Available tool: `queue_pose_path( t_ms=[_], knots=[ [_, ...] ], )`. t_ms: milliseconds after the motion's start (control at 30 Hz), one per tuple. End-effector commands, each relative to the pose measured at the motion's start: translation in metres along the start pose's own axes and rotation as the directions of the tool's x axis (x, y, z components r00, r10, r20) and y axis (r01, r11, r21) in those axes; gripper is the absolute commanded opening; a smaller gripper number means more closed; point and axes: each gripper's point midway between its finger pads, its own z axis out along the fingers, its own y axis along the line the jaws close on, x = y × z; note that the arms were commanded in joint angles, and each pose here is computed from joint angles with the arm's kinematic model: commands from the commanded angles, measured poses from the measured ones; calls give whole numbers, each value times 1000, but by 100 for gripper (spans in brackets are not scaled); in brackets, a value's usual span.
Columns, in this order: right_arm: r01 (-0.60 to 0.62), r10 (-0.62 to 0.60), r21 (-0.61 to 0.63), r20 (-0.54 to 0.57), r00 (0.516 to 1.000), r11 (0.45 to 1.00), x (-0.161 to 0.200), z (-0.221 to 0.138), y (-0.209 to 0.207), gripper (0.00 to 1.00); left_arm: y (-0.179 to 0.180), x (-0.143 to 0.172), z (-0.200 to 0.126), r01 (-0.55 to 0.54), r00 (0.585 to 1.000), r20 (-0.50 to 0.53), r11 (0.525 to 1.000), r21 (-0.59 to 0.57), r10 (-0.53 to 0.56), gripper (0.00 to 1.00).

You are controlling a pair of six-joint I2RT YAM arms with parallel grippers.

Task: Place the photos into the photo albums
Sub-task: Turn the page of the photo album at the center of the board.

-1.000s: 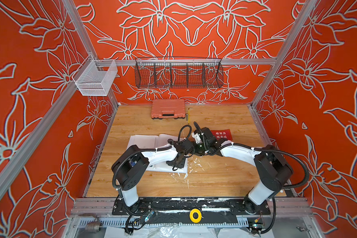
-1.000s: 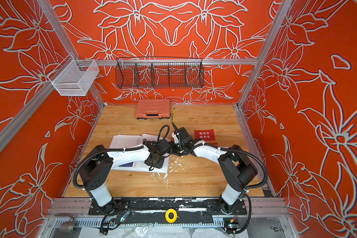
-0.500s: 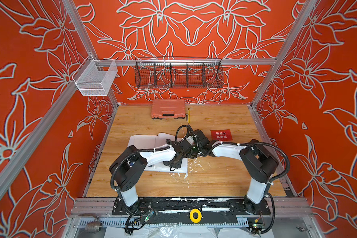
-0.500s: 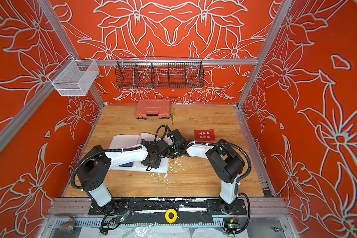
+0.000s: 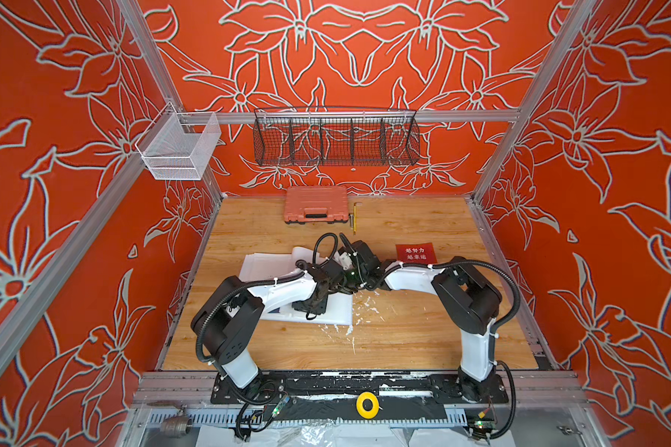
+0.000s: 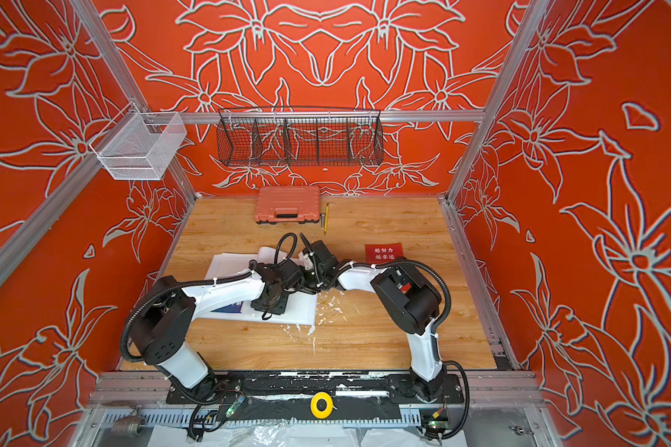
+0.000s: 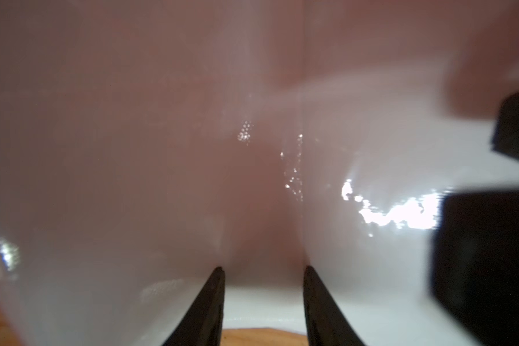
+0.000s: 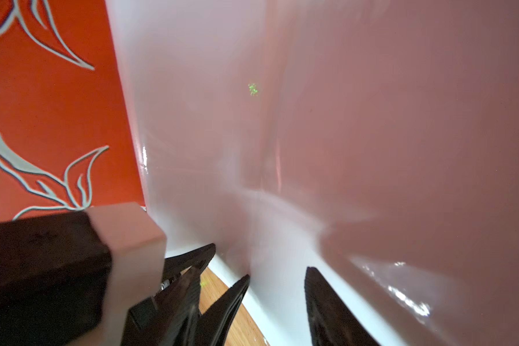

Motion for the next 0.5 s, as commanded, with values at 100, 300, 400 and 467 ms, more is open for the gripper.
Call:
queue_pose_path(
  t_ms=[100, 300, 400, 467],
  knots=[
    [-5, 5, -32, -12, 1000, 999, -4, 12, 13, 59, 35, 4, -7, 64, 998, -6, 996, -68, -64, 42],
    [0, -1, -50, -32, 999, 999, -7, 27, 20, 60, 41, 1, -17, 88, 996, 21, 994, -58, -87, 43],
    [0, -3, -72, -44, 999, 997, -10, 37, 25, 60, 45, 0, -21, 98, 995, 30, 994, -53, -96, 43],
    [-5, 0, -101, -51, 999, 995, -13, 45, 31, 61, 48, 0, -23, 111, 994, 30, 993, -52, -109, 43]
  ],
)
